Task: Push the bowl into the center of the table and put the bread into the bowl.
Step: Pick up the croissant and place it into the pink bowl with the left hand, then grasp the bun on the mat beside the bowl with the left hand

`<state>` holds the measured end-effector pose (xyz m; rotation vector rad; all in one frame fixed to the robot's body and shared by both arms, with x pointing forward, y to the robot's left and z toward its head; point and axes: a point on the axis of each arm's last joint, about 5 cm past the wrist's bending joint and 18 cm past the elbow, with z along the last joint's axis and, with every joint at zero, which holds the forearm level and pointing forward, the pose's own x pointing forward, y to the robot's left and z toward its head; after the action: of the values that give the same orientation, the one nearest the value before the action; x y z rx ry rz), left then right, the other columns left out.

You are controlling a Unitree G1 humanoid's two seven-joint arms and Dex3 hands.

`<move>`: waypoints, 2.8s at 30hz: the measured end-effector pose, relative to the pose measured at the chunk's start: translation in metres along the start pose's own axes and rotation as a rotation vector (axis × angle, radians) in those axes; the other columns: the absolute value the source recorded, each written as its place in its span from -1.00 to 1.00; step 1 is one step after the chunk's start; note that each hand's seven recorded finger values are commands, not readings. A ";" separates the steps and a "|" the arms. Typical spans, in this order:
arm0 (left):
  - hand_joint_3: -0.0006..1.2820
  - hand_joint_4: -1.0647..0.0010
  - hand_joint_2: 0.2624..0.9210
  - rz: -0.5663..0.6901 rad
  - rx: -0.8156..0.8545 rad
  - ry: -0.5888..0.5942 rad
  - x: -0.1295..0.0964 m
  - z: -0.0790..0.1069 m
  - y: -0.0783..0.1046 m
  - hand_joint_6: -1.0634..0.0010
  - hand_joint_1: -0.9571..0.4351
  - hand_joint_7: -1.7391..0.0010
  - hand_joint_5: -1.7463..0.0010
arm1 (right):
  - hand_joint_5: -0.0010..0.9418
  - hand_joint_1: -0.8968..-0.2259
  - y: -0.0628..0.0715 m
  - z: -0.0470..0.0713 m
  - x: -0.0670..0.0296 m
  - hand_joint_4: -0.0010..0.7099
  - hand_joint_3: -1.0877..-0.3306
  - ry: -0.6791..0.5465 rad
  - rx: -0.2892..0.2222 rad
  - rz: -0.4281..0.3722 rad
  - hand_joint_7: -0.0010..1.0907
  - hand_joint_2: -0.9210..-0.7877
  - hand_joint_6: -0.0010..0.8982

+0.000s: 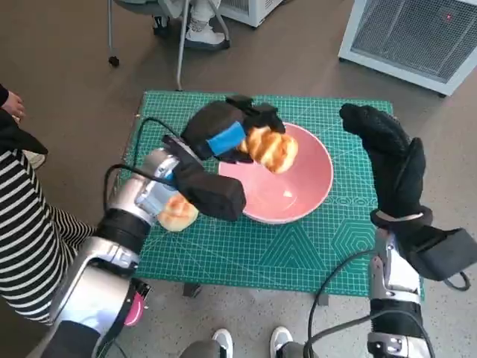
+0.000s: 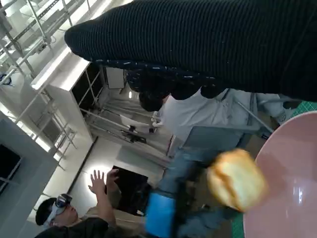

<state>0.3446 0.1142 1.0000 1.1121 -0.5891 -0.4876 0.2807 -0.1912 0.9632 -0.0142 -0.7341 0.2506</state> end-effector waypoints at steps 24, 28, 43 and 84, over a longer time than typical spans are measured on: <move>-1.00 0.64 0.56 -0.298 -0.068 -0.010 -0.006 0.004 0.013 0.46 -0.10 0.95 1.00 | -1.00 -0.56 0.000 0.000 -0.0044 -0.54 0.03 0.000 -0.005 -0.013 -0.15 -1.00 -0.85; -1.00 0.65 0.56 -0.250 -0.085 -0.046 -0.019 0.001 0.032 0.46 -0.11 0.96 1.00 | -1.00 -0.54 0.000 0.001 -0.0047 -0.54 0.04 -0.004 -0.002 -0.013 -0.15 -1.00 -0.85; -0.97 0.70 0.69 -0.066 -0.067 -0.025 -0.093 -0.017 0.099 0.44 -0.28 0.97 1.00 | -1.00 -0.51 0.000 0.003 -0.0094 -0.54 0.04 -0.009 0.017 -0.027 -0.14 -1.00 -0.86; -1.00 0.68 0.49 -0.389 -0.102 0.298 -0.139 -0.054 0.052 0.40 -0.03 0.98 1.00 | -1.00 -0.51 -0.002 0.003 -0.0108 -0.55 0.06 -0.002 0.042 -0.026 -0.14 -1.00 -0.87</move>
<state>0.2799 0.2578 1.0041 1.1781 -0.0836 -0.6634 0.2713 -0.1958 0.9587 0.0352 -0.7306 0.2408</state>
